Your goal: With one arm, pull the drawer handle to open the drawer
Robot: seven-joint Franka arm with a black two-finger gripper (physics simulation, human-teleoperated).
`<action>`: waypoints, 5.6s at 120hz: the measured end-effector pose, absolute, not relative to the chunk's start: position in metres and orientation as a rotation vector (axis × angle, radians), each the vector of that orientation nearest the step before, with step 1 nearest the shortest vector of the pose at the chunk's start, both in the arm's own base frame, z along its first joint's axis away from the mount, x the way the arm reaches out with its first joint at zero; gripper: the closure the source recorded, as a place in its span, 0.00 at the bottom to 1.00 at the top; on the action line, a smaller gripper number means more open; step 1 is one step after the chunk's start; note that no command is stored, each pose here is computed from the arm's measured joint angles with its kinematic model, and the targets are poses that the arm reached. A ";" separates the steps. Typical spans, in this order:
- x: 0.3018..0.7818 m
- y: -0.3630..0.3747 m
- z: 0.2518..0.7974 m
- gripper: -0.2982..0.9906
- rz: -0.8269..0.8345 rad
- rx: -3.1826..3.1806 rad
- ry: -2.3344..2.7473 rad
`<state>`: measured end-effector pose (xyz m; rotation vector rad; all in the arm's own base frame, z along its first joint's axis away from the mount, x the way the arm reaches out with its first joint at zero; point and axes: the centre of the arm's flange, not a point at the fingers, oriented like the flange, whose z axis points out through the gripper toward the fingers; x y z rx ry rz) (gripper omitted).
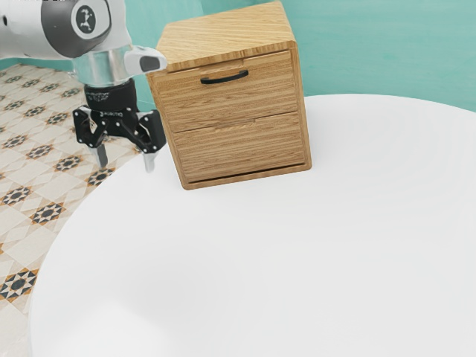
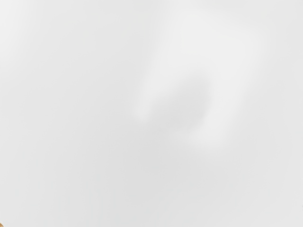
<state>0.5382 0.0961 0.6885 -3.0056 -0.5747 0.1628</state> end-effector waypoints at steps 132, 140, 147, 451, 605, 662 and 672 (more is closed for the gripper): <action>0.525 -0.200 0.715 0.23 0.010 -2.960 0.286; 0.555 -0.160 0.706 0.23 -0.017 -2.947 0.223; 0.583 -0.130 0.700 0.23 -0.067 -2.901 0.162; 0.741 0.111 0.642 0.29 -0.617 -2.334 1.127; 0.752 0.108 0.640 0.29 -0.722 -2.352 1.069; 0.751 0.127 0.624 0.27 -0.703 -2.397 1.038; 0.749 0.131 0.622 0.29 -0.693 -2.409 1.031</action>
